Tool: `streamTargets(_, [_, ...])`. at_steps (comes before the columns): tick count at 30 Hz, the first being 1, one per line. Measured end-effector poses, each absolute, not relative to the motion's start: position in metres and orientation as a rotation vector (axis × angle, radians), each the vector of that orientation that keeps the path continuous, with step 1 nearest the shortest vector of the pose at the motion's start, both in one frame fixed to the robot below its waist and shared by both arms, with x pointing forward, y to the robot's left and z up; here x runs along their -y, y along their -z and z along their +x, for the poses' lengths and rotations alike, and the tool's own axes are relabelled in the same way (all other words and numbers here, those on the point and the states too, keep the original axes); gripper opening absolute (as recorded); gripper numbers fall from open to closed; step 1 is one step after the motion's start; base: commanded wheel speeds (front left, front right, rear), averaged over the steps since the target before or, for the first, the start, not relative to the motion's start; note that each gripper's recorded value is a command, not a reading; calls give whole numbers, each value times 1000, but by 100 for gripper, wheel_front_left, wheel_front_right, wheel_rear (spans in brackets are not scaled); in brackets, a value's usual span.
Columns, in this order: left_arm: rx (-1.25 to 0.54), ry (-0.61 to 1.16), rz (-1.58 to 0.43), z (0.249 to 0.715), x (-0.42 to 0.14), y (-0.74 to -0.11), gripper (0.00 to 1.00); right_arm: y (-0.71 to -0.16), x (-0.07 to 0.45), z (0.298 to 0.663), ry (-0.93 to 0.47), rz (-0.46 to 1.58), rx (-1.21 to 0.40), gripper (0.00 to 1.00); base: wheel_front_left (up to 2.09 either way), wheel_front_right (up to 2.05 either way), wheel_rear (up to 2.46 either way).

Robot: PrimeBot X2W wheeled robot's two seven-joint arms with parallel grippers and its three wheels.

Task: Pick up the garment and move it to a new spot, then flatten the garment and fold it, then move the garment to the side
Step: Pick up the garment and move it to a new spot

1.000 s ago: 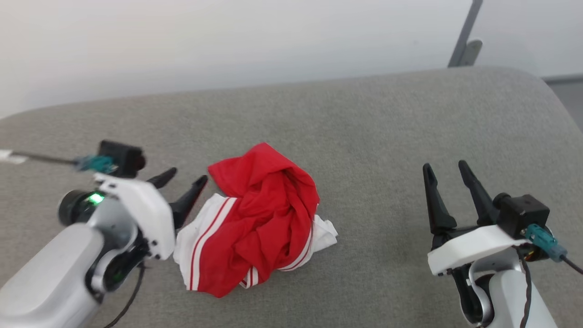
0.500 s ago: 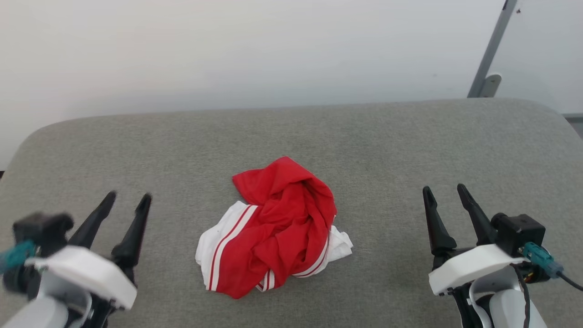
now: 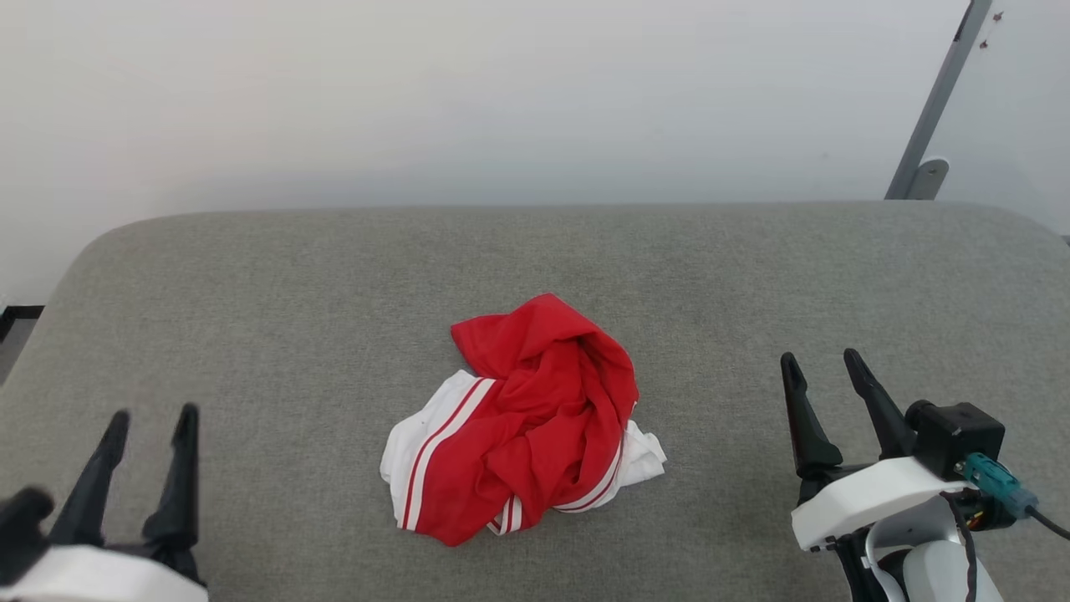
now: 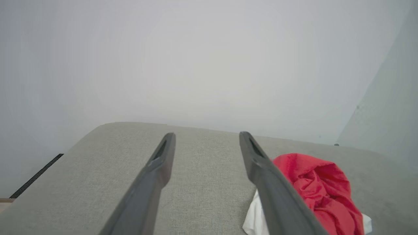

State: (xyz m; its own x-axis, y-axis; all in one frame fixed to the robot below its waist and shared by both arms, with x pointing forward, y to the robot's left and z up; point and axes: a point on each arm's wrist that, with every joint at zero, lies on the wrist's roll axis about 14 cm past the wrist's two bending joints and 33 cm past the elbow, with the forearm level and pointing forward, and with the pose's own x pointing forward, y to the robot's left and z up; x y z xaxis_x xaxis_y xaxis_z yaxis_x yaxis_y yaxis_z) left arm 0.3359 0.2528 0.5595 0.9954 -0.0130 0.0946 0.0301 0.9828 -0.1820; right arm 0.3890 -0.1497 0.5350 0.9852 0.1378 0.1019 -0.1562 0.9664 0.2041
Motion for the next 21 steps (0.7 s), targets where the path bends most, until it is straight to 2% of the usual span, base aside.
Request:
streamTargets(9, [117, -65, -221, 309, -269, -544, 100, -535, 148, 388, -155, 213, 88, 100, 0, 0, 0])
streamTargets(21, [109, -94, -251, 286, -269, -522, 100, -532, 148, 383, -153, 214, 80, 100, 0, 0, 0])
